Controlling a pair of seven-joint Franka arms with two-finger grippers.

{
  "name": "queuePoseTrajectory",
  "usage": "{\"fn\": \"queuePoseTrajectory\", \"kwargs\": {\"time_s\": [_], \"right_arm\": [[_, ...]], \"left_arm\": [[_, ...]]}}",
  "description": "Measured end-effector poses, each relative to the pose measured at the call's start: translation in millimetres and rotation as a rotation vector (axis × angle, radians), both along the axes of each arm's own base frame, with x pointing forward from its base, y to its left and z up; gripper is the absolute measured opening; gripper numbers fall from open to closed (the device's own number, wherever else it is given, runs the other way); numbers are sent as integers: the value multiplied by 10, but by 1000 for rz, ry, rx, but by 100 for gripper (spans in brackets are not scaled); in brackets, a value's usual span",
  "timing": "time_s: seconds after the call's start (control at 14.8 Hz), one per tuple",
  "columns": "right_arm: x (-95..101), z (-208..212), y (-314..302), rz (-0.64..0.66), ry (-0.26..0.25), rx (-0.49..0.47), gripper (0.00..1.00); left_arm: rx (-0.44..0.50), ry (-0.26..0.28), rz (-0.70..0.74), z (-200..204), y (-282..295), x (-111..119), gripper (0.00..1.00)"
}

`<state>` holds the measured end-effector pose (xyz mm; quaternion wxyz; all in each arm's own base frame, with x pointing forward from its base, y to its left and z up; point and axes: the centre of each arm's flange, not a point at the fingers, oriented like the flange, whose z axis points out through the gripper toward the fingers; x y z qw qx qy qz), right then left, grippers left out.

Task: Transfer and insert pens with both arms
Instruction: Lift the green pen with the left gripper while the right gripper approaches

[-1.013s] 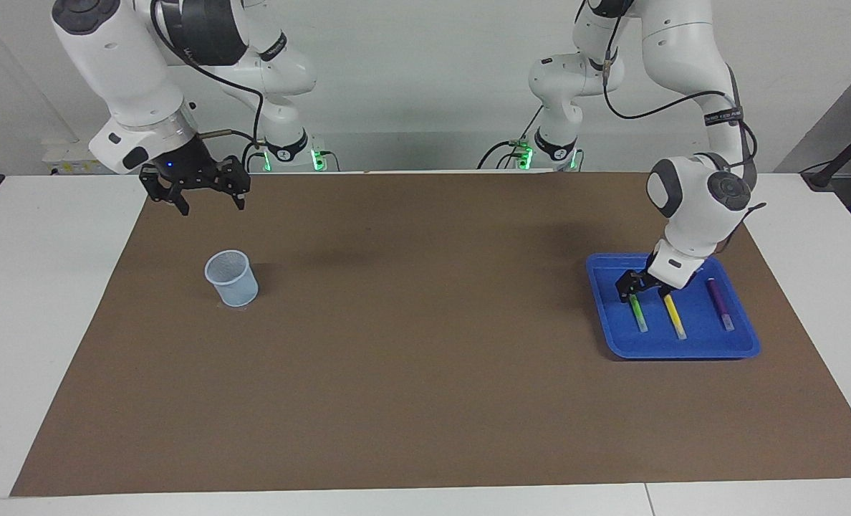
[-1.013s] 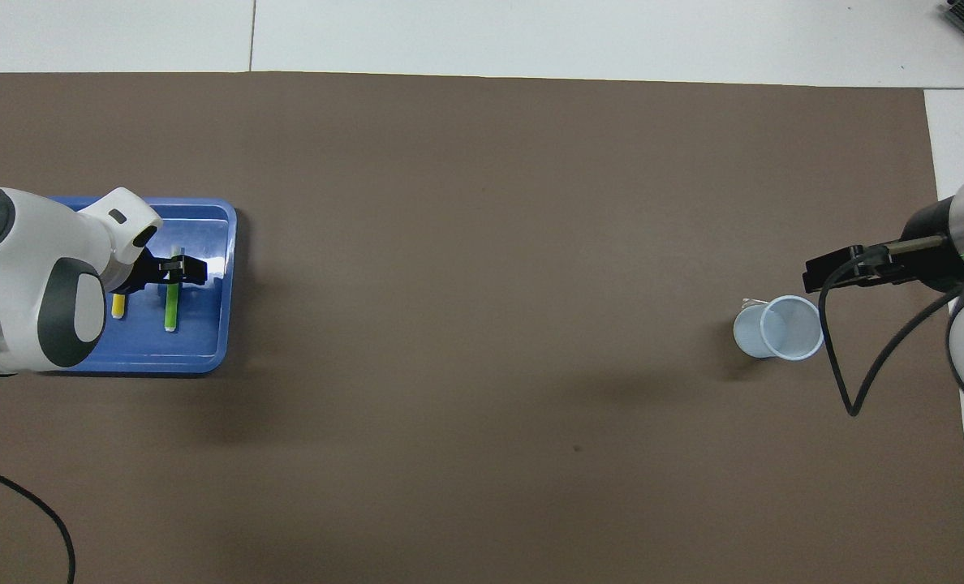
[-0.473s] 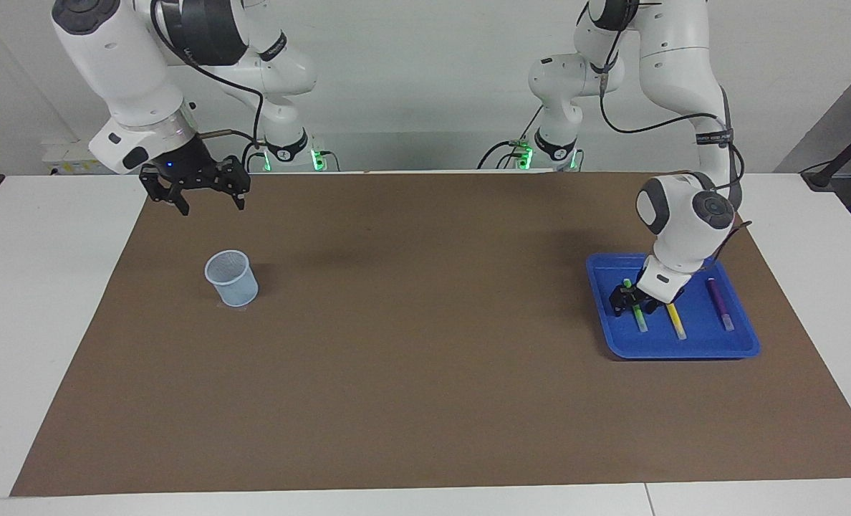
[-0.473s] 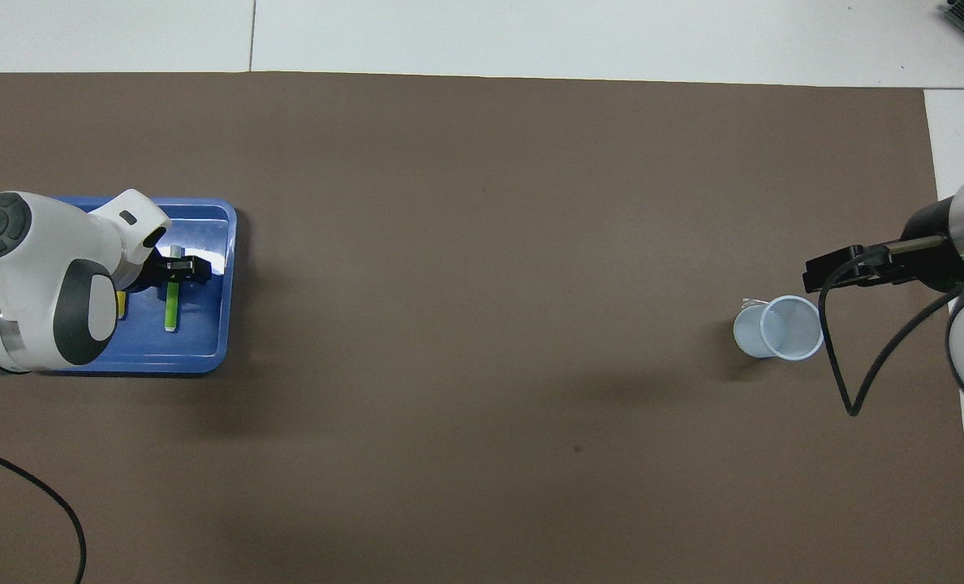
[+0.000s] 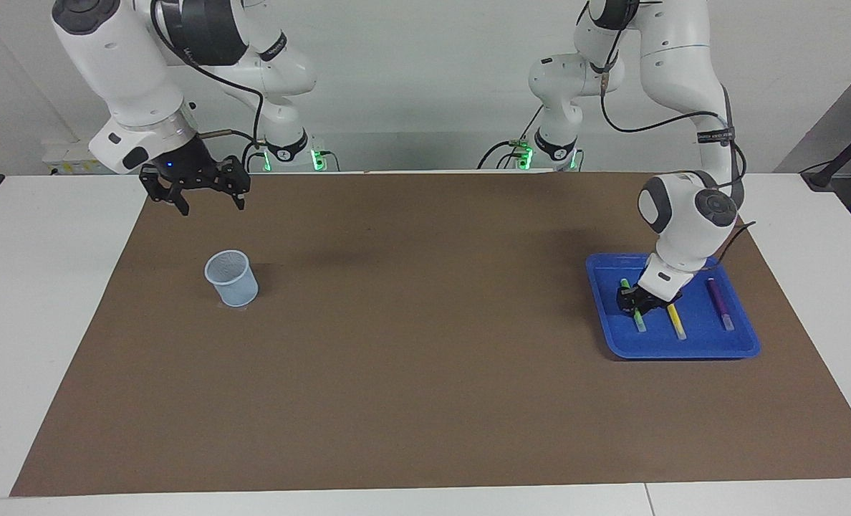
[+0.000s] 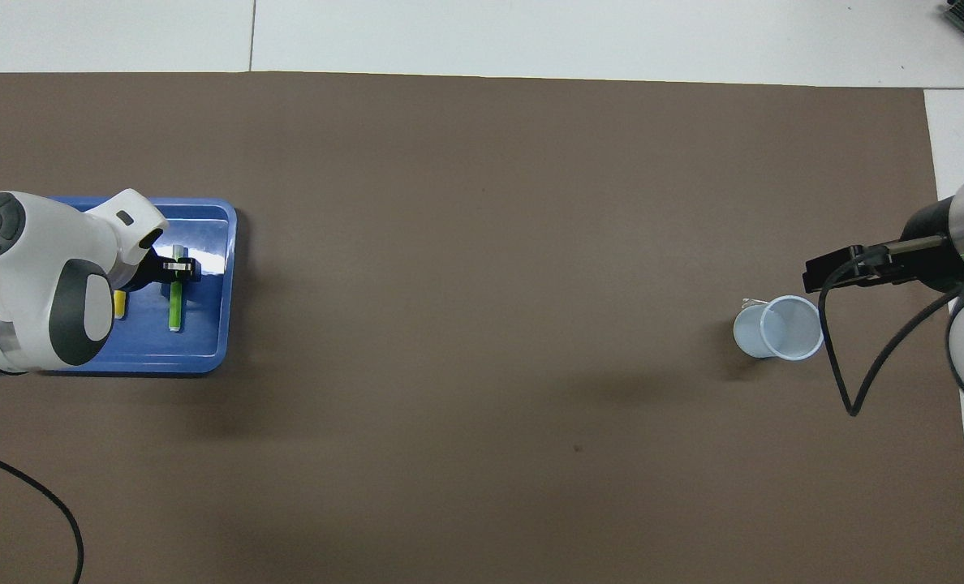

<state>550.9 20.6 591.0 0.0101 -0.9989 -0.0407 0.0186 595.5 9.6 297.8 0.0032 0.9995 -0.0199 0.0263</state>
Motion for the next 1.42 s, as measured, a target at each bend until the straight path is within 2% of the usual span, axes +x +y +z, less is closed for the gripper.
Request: {"fn": "queuePoseTrajectory", "kwargs": {"time_s": [0.27, 0.41, 0.61, 0.74, 1.01, 1.28, 1.42], "right_arm": [[-16, 26, 90, 16, -5, 0, 100], [-30, 33, 241, 44, -6, 0, 100], [-53, 31, 459, 87, -2, 61, 100], [-67, 16, 558, 93, 6, 113, 100], [-55, -23, 843, 80, -34, 210, 100], [-81, -38, 1309, -23, -83, 306, 100], [-108, -67, 1563, -120, -77, 391, 100]], "left_arm": [[0, 1, 0, 5, 0, 3, 23], [-2, 18, 6, 59, -13, 31, 23], [-6, 66, 51, 443, -102, 187, 23], [-7, 78, 109, 761, -248, 252, 23], [-97, 105, 355, 1277, -623, 183, 23], [-166, 179, 642, 1639, -846, -21, 23], [-192, 210, 786, 1744, -972, -84, 23]]}}
